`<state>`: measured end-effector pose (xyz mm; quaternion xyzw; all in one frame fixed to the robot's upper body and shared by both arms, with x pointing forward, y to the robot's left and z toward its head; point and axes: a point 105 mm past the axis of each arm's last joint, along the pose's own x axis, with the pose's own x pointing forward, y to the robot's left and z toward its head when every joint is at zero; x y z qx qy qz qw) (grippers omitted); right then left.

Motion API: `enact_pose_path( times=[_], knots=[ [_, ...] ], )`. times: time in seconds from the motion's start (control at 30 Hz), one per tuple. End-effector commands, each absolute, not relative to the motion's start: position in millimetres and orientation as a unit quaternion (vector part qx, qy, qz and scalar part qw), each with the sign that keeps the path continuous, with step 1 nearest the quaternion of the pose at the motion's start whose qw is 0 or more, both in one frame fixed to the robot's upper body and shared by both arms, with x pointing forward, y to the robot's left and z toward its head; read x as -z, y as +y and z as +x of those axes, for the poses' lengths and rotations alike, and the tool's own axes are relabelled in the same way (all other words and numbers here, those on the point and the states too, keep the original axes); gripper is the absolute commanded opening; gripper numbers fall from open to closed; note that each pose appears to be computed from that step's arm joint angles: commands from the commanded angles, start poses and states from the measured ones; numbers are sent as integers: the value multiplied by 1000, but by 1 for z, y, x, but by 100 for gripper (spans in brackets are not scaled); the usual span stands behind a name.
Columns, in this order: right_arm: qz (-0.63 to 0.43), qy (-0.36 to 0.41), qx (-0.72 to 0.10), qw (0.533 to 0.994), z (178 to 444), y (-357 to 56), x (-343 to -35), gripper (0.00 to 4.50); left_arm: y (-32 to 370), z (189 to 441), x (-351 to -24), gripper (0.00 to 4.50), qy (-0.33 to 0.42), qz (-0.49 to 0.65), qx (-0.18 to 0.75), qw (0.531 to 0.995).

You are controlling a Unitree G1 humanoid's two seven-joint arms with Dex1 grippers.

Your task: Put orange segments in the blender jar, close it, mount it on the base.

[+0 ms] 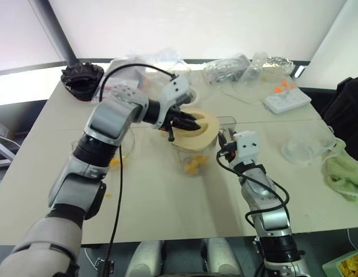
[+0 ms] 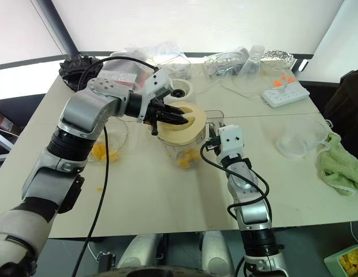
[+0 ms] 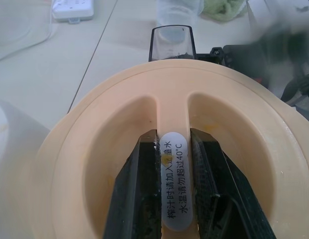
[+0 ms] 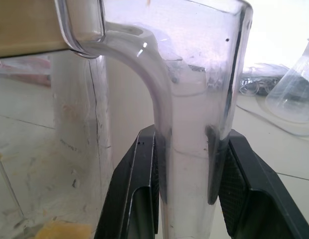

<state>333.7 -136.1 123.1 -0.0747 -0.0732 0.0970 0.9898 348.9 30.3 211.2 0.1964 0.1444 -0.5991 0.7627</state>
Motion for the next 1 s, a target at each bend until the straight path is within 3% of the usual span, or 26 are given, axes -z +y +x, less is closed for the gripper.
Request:
enact_pose_path(
  times=[0.03,0.07,0.13,0.17,0.3,0.37,0.57,1.0],
  knots=[
    [-77,-165,-80,980,323,-145,-167,96,76,377,-166,25,239,216,472,821],
    [-77,-165,-80,980,323,-145,-167,96,75,376,-166,25,239,213,475,820],
    [-76,-165,-80,980,323,-145,-167,96,74,374,-167,127,239,209,482,816],
    [-76,-164,-80,980,322,-145,-167,96,73,373,-167,156,238,210,484,815],
    [-75,-163,-81,980,322,-145,-167,96,72,374,-170,366,233,209,480,819],
    [-75,-163,-80,980,322,-144,-167,96,70,374,-174,446,225,203,484,821],
    [-74,-161,-81,981,322,-144,-165,96,64,381,-198,446,175,142,479,848],
    [-68,-151,-83,983,322,-145,-160,96,61,383,-298,446,1,-97,471,877]
  ],
)
